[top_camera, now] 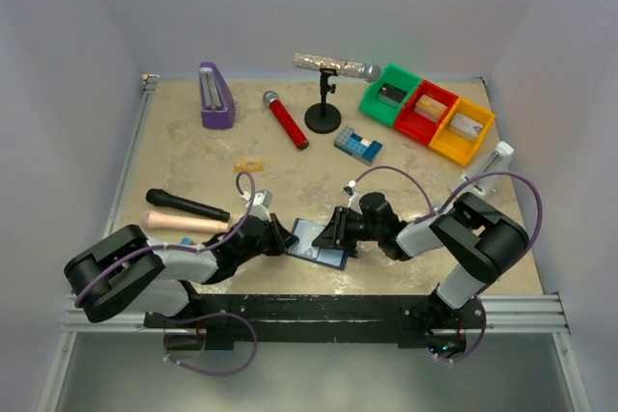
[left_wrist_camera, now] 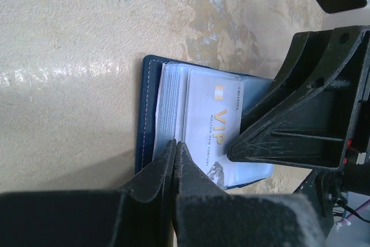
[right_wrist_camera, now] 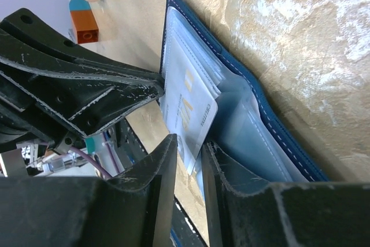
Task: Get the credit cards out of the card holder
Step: Remove the credit card from the card holder.
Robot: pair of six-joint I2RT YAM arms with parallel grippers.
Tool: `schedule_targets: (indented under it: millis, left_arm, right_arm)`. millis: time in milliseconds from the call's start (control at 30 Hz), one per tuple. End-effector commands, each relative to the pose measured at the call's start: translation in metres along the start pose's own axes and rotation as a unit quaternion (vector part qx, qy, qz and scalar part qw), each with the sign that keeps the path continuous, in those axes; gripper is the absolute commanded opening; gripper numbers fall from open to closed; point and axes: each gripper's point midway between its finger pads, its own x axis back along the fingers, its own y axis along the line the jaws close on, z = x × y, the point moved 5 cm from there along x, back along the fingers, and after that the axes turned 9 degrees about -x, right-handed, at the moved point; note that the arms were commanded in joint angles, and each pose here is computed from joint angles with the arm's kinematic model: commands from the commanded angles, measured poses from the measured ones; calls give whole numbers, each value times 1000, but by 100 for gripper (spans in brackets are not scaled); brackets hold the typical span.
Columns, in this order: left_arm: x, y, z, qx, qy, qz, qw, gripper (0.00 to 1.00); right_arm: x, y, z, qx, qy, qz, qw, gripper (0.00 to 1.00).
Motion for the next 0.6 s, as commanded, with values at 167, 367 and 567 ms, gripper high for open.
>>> schedule_targets:
  millis: [167, 367, 567]
  left_arm:
    - [17, 9, 39, -6, 96, -21, 995, 0]
    - [18, 13, 42, -7, 103, -29, 994, 0]
    - [18, 18, 42, -5, 99, -44, 994, 0]
  right_arm:
    - [2, 41, -4, 47, 0, -77, 996, 24]
    - [5, 43, -5, 49, -4, -83, 995, 20]
    - [9, 47, -5, 45, -5, -101, 994, 27]
